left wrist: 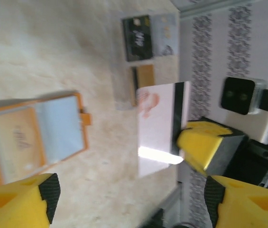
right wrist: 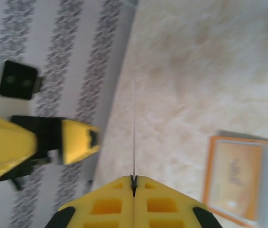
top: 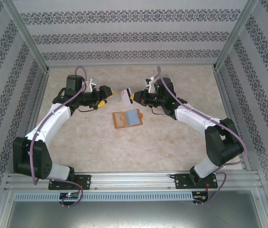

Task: Take the credit cards out of the card holder

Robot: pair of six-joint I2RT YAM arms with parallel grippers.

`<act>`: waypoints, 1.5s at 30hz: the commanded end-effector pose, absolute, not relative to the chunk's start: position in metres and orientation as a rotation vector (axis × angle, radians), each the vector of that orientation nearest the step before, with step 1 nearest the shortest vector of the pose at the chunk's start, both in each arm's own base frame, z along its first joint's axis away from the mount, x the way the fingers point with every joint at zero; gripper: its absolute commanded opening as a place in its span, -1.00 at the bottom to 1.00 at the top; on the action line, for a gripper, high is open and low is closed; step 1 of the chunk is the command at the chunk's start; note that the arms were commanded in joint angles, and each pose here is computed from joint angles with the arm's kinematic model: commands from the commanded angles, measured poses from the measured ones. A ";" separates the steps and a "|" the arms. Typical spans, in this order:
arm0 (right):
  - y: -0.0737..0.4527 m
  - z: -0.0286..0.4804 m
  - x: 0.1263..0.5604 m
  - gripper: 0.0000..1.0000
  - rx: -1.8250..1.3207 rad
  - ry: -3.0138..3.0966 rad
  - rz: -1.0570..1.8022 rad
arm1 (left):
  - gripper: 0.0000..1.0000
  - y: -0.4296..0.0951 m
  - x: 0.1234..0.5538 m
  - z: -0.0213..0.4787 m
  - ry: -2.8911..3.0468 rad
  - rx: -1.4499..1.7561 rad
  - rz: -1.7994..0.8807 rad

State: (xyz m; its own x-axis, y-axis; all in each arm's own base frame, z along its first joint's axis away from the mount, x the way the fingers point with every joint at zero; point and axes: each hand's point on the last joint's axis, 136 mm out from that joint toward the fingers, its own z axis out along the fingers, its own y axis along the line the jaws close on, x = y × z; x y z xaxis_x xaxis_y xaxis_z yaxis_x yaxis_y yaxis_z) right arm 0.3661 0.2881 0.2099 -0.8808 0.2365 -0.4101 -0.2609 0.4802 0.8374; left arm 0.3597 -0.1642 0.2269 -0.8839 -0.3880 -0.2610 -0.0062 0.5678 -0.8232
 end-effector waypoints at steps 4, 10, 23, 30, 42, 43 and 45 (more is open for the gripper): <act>0.194 0.215 0.403 -1.00 -0.053 2.298 0.707 | 0.90 -0.111 0.338 0.222 2.508 -0.260 -0.791; 0.120 0.212 0.438 -1.00 -0.044 2.308 0.373 | 0.99 -0.098 0.336 0.222 2.494 -0.246 -0.685; 0.089 0.192 0.510 -1.00 -0.172 2.370 0.204 | 0.99 -0.098 0.336 0.217 2.511 -0.231 -0.688; 0.085 0.168 0.523 -1.00 -0.206 2.423 0.139 | 0.99 -0.104 0.337 0.212 2.534 -0.219 -0.730; 0.079 0.147 0.529 -1.00 -0.248 2.484 0.076 | 0.99 -0.104 0.338 0.210 2.539 -0.222 -0.738; 0.080 0.150 0.529 -1.00 -0.248 2.482 0.086 | 0.99 -0.104 0.338 0.210 2.538 -0.221 -0.737; 0.085 0.159 0.528 -1.00 -0.250 2.464 0.123 | 0.99 -0.105 0.337 0.210 2.538 -0.219 -0.740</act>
